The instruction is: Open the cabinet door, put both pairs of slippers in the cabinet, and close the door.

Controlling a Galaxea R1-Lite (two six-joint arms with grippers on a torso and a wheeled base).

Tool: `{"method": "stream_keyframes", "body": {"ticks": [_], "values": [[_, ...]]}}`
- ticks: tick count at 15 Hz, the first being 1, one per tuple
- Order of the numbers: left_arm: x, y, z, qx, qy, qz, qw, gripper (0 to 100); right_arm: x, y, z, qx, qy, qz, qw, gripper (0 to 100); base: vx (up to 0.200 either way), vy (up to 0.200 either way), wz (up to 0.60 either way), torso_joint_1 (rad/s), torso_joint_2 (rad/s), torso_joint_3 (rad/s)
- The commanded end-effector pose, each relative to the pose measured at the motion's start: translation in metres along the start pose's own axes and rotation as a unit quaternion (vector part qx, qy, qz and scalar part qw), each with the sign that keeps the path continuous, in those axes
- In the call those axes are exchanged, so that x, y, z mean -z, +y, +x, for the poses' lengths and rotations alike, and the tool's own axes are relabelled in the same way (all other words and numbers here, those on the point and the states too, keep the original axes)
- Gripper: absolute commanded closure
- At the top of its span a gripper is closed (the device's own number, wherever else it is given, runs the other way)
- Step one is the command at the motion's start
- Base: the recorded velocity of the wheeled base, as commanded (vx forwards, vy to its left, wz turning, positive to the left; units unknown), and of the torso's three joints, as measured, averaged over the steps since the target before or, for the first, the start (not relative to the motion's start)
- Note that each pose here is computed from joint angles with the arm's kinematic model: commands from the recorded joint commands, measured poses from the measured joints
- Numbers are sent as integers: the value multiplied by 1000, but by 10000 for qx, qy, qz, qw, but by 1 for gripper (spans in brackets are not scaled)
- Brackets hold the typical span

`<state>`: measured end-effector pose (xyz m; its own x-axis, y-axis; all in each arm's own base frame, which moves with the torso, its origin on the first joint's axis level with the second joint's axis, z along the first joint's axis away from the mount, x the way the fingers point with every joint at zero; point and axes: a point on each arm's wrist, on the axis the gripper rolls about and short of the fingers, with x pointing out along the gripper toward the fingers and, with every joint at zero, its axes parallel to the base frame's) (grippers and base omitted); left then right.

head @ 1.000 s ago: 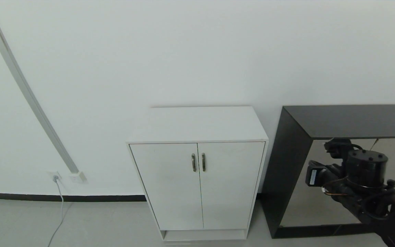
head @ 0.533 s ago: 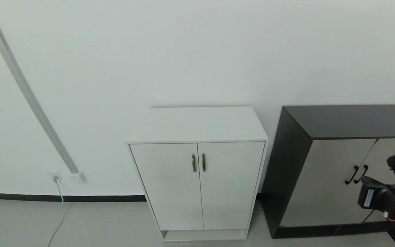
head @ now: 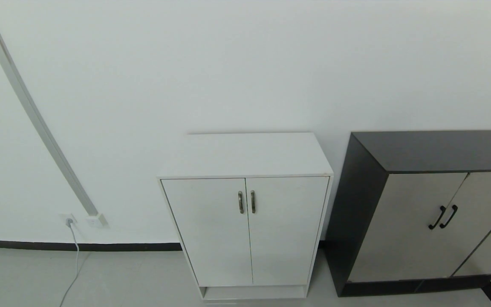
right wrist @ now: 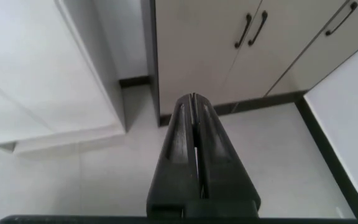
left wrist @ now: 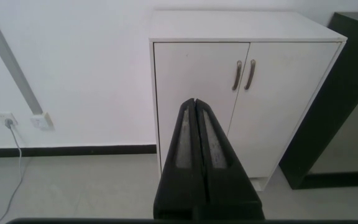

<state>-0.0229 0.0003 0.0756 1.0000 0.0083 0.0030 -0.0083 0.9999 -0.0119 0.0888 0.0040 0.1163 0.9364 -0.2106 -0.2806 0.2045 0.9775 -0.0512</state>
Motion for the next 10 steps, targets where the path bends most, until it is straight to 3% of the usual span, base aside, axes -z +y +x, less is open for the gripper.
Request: {"method": "stream_keyframes", "body": {"ticks": [1, 5, 8, 10], "values": [[0, 0, 0, -5, 7, -2, 10000, 100, 22, -16, -46, -252, -343, 112, 9990, 100, 0, 0, 0, 0, 0, 0], [0, 0, 0, -5, 7, -2, 10000, 100, 57, -25, -73, -719, -350, 71, 9968, 100, 0, 0, 0, 0, 0, 0], [0, 0, 0, 3, 7, -2, 10000, 100, 58, -24, -79, -1307, -538, -12, 9900, 100, 0, 0, 0, 0, 0, 0], [0, 0, 0, 3, 7, -2, 10000, 100, 65, -23, -83, -1929, -841, -406, 9768, 100, 0, 0, 0, 0, 0, 0]]}}
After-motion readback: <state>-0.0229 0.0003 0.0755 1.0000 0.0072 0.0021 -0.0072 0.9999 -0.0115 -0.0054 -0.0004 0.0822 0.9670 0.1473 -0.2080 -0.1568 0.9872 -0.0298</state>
